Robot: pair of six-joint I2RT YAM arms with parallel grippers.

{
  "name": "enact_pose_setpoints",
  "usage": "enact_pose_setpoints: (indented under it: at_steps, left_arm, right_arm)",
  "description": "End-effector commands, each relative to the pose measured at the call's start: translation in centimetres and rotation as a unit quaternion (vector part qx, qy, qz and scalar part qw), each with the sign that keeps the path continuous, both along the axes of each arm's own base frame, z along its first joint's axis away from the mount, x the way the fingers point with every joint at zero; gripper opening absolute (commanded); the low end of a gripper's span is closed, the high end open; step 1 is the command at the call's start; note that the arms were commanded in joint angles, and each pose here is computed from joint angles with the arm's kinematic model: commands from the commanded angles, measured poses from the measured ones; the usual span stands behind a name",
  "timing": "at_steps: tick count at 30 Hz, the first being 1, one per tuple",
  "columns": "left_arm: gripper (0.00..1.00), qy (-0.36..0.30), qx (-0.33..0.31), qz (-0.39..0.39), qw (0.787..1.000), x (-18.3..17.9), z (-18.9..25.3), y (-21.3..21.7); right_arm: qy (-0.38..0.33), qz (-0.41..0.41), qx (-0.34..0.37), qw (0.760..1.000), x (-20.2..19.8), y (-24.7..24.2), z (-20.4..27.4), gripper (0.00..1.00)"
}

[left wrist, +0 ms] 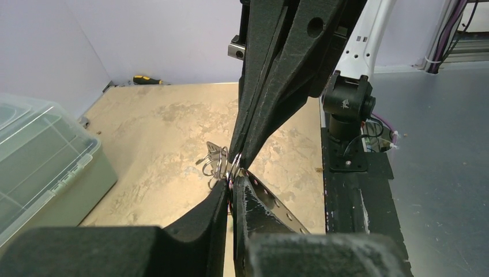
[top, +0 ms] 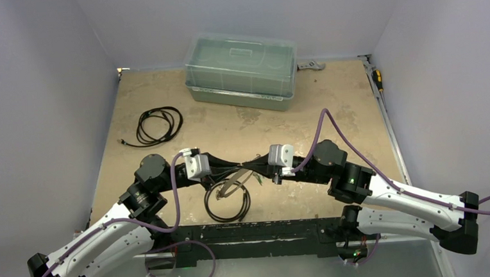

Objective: Put the keys on the keyring

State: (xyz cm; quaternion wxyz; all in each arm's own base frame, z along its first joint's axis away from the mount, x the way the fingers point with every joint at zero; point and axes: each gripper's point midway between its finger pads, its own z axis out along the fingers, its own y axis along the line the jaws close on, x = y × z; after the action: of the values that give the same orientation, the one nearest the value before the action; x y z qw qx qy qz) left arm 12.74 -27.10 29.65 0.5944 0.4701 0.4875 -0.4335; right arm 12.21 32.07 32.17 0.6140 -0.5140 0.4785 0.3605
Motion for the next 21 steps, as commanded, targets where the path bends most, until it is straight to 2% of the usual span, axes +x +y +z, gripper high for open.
enact_pose_setpoints:
  at_steps: [1, 4, 9, 14, 21]
  left_arm:
    - [0.09, -0.014, -0.019, -0.009, 1.0, -0.37, 1.97, -0.01]
    - [0.2, -0.016, -0.021, -0.008, 1.0, -0.37, 2.11, 0.07]
    - [0.25, -0.018, -0.025, -0.009, 0.999, -0.5, 2.34, 0.12]
    - [0.25, -0.023, -0.03, -0.012, 0.999, -0.66, 2.6, 0.2]
    - [0.17, -0.027, -0.031, -0.014, 0.999, -0.75, 2.64, 0.21]
  right_arm:
    - [-0.018, 0.005, 0.049, 0.999, -0.24, -0.03, 3.01, 0.0]
    - [-0.018, 0.005, 0.049, 0.999, -0.24, -0.03, 3.0, 0.0]
    - [-0.016, 0.004, 0.046, 0.999, -0.18, 0.05, 2.85, 0.0]
    - [-0.016, 0.005, 0.045, 0.999, -0.19, 0.13, 2.79, 0.0]
    - [-0.013, 0.008, 0.039, 0.999, -0.17, 0.42, 2.53, 0.0]
